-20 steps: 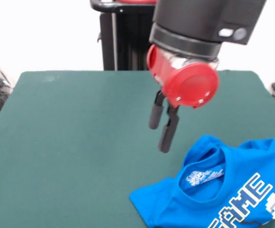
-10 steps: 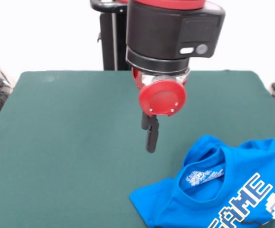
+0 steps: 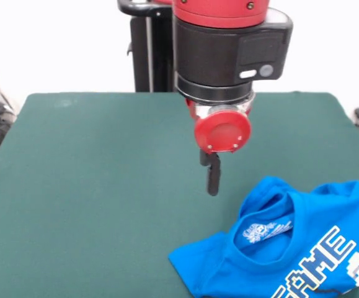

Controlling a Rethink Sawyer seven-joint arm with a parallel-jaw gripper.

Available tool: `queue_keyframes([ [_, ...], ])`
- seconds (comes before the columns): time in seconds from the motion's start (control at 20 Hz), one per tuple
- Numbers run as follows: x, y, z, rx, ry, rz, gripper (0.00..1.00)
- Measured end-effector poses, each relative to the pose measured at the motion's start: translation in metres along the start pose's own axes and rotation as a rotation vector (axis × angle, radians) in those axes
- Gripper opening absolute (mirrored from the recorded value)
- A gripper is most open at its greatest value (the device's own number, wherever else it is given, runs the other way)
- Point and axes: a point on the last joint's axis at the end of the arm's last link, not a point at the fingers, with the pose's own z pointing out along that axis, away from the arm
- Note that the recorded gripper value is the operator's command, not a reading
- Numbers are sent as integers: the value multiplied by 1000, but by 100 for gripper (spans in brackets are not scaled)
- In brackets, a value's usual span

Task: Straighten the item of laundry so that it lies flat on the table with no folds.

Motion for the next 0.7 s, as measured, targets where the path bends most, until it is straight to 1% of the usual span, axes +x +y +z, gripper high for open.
queue_keyframes([
  [0.2, 14, 4, 5, -19, 26, -14, 100],
  [0.35, 17, 6, 7, -32, 26, -18, 100],
  [0.6, 19, 4, 10, -29, 6, -39, 100],
  [0.7, 18, 1, 13, -24, -12, -56, 100],
])
